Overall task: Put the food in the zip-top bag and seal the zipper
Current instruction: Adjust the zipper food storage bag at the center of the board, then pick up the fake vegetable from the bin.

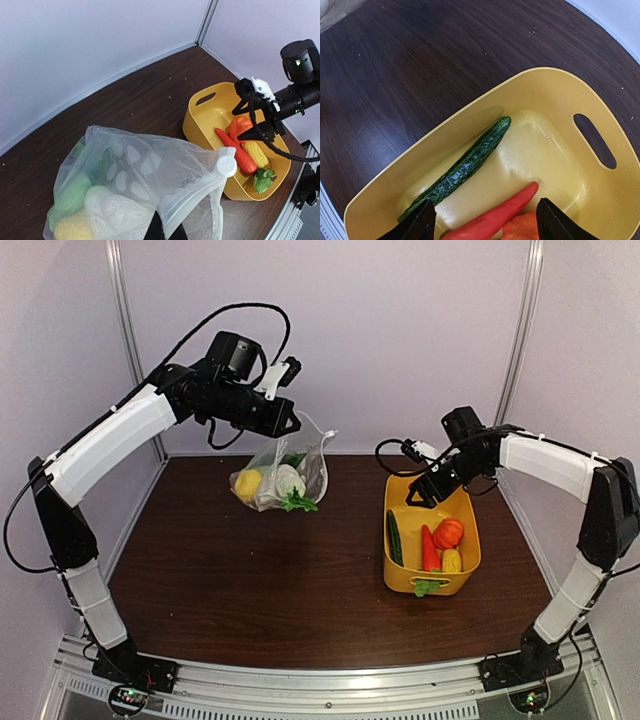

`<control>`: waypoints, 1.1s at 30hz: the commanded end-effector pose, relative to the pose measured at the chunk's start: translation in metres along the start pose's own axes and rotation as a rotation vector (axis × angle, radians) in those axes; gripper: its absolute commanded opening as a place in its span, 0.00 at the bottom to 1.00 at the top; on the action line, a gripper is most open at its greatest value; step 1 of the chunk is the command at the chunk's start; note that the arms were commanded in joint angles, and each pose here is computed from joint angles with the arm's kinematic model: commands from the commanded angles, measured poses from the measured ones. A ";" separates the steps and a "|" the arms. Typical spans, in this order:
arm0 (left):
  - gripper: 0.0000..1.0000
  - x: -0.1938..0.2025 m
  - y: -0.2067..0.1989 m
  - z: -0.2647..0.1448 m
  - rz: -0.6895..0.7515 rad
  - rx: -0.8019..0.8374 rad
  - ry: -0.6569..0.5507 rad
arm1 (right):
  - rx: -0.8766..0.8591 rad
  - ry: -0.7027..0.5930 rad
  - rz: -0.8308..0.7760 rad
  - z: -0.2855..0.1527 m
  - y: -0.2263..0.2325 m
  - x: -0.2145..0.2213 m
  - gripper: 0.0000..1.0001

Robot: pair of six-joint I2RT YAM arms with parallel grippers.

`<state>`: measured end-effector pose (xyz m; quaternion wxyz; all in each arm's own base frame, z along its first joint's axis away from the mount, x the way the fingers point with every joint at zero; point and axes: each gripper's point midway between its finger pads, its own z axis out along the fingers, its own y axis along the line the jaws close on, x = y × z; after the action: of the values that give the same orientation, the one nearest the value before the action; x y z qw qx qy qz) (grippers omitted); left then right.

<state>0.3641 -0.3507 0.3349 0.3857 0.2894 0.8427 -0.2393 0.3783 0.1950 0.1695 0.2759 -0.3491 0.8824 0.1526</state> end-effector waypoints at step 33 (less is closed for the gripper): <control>0.00 0.029 0.038 0.032 0.005 0.004 -0.103 | -0.036 0.063 0.270 0.116 0.003 0.040 0.57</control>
<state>0.3862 -0.3343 0.2601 0.3963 0.2864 0.8411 -0.2313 0.3900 0.2317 0.0688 0.2160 -0.2634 0.9175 0.2054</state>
